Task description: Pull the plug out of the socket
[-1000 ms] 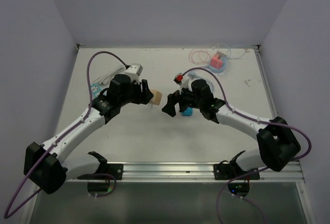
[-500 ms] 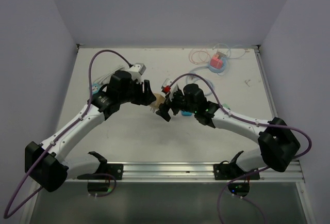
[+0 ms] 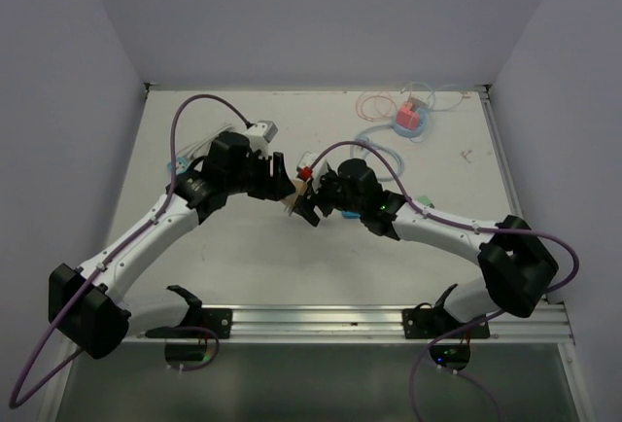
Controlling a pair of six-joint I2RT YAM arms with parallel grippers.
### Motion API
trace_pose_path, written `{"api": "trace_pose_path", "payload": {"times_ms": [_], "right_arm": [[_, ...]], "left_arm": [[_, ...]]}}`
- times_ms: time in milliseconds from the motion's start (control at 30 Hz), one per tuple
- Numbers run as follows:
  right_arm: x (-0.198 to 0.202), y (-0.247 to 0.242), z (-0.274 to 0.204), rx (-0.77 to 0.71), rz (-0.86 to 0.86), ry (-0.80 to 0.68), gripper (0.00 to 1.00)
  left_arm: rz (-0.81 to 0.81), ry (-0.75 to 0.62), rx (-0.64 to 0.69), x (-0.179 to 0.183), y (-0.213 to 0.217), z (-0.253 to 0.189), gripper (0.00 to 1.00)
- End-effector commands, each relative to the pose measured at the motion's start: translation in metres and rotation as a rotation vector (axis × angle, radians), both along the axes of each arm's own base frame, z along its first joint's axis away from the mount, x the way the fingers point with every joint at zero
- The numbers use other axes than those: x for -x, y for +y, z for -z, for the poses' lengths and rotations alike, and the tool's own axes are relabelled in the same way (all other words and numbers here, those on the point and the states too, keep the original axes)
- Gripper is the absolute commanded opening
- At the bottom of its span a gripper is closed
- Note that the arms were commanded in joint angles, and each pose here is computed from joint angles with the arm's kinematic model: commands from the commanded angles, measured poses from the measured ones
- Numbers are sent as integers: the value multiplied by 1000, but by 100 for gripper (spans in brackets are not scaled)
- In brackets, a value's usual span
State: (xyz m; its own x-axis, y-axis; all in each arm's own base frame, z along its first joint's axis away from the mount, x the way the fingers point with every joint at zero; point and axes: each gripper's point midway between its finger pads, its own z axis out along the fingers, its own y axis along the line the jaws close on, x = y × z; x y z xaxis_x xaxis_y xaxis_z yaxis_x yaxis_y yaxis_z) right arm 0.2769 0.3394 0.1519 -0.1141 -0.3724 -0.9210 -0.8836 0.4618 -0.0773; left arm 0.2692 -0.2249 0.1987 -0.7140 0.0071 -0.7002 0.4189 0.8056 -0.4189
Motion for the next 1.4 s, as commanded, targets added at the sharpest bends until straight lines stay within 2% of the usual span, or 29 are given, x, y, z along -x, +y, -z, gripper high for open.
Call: {"api": "trace_pose_path", "payload": {"times_ms": [0,100,133,233,267,367,733,1067,1267,1367], "right_arm": [[-13,6,-20,-11,7,-78,79],[-11,6,-18,-7,0,-74,62],[-10,5,-17,-4,-4,-69,49],[-7,4,-11,13,-10,-49,26],[-6,2,-8,22,-11,-41,13],[-1,-2,2,44,-11,-14,0],[6,-28,38,174,56,75,0],[2,-33,60,283,78,99,0],[4,-32,36,214,89,67,0],[1,-40,8,163,144,27,0]], "left_arm": [[60,-73,90,-1,-16,-42,0],[71,-75,98,0,-17,-44,0],[75,-77,99,0,-17,-45,0],[74,-91,104,-1,-17,-50,0],[69,-98,100,-2,-16,-51,0],[41,-120,84,-7,-8,-55,0],[-37,-197,51,-26,20,-87,0],[-199,-265,-118,-42,66,-124,0],[-264,-269,-162,-45,81,-119,0],[-256,-230,-148,-47,75,-94,0]]}}
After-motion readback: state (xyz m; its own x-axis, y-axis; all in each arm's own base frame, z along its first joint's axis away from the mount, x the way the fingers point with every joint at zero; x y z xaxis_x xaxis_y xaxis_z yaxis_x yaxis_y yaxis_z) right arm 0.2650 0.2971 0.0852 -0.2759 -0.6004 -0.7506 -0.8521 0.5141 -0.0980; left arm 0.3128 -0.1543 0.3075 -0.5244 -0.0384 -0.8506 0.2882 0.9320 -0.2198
